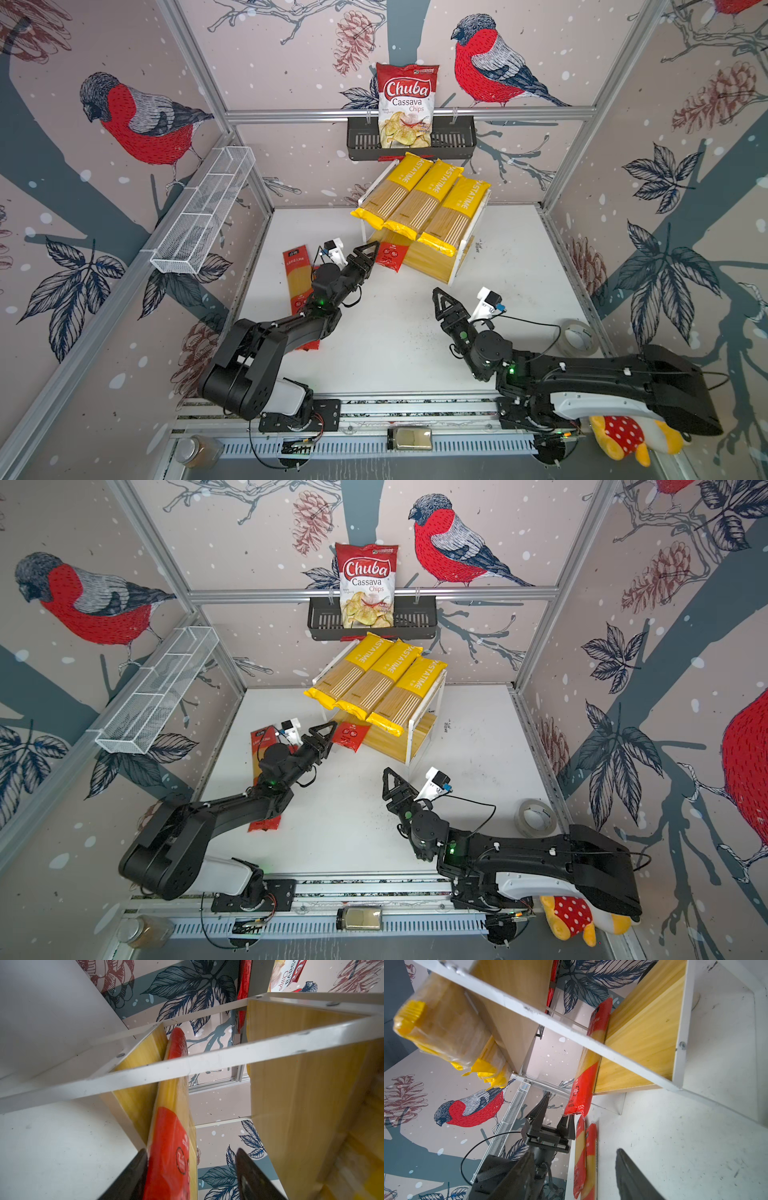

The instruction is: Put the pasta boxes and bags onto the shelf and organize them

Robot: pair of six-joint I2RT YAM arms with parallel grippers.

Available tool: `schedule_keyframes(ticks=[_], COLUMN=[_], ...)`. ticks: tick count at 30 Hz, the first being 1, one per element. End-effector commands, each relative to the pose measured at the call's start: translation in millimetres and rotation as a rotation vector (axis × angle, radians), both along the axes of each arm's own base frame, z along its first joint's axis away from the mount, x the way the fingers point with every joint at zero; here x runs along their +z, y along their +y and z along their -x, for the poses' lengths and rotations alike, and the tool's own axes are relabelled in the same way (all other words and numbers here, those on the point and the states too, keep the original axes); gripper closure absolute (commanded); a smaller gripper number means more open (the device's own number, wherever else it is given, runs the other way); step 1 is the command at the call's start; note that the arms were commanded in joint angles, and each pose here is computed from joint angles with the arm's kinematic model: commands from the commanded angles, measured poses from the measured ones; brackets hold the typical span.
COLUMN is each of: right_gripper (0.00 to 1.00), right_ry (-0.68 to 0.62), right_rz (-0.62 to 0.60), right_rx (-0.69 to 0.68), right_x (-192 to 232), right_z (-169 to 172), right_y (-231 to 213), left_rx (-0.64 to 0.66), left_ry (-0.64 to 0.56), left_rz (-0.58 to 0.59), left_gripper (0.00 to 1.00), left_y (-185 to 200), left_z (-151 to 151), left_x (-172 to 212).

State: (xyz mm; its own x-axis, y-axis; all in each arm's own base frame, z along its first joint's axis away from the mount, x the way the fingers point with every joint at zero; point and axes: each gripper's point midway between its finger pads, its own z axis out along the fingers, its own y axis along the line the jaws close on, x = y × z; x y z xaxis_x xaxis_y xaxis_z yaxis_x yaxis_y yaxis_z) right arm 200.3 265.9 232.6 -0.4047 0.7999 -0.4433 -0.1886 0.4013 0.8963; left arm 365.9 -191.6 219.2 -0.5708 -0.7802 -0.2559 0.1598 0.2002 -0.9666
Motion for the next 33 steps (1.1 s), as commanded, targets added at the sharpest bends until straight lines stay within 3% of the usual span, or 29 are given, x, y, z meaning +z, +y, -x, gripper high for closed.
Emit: schedule_keyframes(ticks=[1, 11, 22, 25, 29, 33], right_gripper=[0.38, 0.38, 0.38, 0.38, 0.38, 0.38], right_ry=[-0.005, -0.008, -0.006, -0.005, -0.004, -0.006], right_rz=[-0.008, -0.007, -0.002, 0.002, 0.003, -0.001], right_rx=[-0.013, 0.001, -0.002, -0.006, -0.009, -0.005], right_x=[1, 1, 3, 2, 1, 3], right_z=[-1, -2, 0, 0, 0, 0], right_y=[0, 7, 6, 5, 4, 5], left_rx=[0.024, -0.055, -0.088, -0.119, -0.114, -0.087], left_ry=[0.011, 0.027, 0.011, 0.001, -0.002, 0.005], left_rz=[-0.031, -0.046, -0.023, 0.001, 0.015, 0.018], left_gripper=[0.29, 0.3, 0.37, 0.47, 0.7, 0.81], left_y=[10, -16, -41, -48, -46, -33], left_z=[9, 34, 12, 9, 10, 12], left_x=[-7, -14, -16, -12, -11, -10])
